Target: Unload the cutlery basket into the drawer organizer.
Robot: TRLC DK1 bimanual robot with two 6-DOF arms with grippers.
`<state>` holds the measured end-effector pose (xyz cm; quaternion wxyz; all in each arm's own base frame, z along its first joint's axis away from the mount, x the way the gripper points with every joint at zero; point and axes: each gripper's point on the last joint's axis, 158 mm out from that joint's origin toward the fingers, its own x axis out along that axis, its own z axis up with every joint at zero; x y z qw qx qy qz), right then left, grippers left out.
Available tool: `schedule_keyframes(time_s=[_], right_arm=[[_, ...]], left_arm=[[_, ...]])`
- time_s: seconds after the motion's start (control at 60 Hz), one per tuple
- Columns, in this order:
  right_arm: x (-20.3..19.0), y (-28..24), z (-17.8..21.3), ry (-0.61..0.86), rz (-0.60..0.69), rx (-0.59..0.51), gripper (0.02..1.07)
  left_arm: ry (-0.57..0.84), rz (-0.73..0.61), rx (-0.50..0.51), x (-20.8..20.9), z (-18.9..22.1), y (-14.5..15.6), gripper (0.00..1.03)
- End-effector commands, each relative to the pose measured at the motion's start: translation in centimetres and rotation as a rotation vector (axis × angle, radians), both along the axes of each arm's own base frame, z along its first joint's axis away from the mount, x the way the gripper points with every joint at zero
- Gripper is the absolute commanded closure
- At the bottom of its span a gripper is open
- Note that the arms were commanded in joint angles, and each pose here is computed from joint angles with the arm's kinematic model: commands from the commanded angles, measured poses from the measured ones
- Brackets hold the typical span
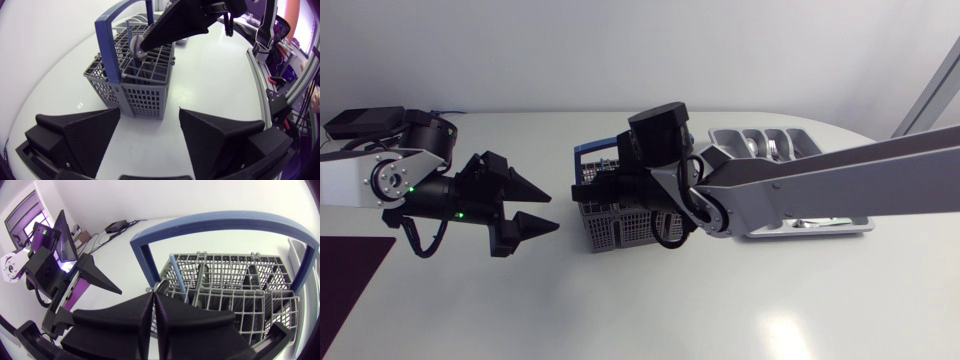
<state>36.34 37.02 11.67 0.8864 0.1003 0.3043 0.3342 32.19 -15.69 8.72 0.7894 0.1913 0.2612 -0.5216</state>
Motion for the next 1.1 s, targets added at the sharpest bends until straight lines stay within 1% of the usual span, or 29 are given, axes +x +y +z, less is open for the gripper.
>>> schedule_keyframes(time_s=[0.0, 0.25, 0.583, 0.75, 0.917, 1.083], right_arm=[[-1.1, 0.3, 0.4, 0.0, 0.025, 0.004, 0.98], [-1.8, 0.5, 1.2, -0.004, 0.053, 0.022, 0.98], [-2.6, 0.2, 4.0, -0.061, 0.08, 0.054, 0.98], [-3.3, 0.5, 4.5, -0.075, 0.103, 0.06, 0.98], [-4.4, 0.8, 6.8, -0.134, 0.137, 0.091, 0.98], [-5.2, 0.9, 8.2, -0.174, 0.157, 0.101, 0.99]], left_arm=[[-0.012, -0.023, -0.009, -0.5, 0.4, -0.4, 0.05], [-0.011, -0.023, -0.008, -0.5, 0.4, -0.3, 0.05], [-0.009, -0.026, -0.01, -0.6, 0.4, -0.5, 0.05], [-0.005, -0.03, -0.01, -0.8, 0.3, -0.6, 0.05], [-0.004, -0.028, -0.01, -0.9, 0.2, -0.6, 0.05], [-0.006, -0.026, -0.011, -1.0, 0.4, -0.6, 0.05]])
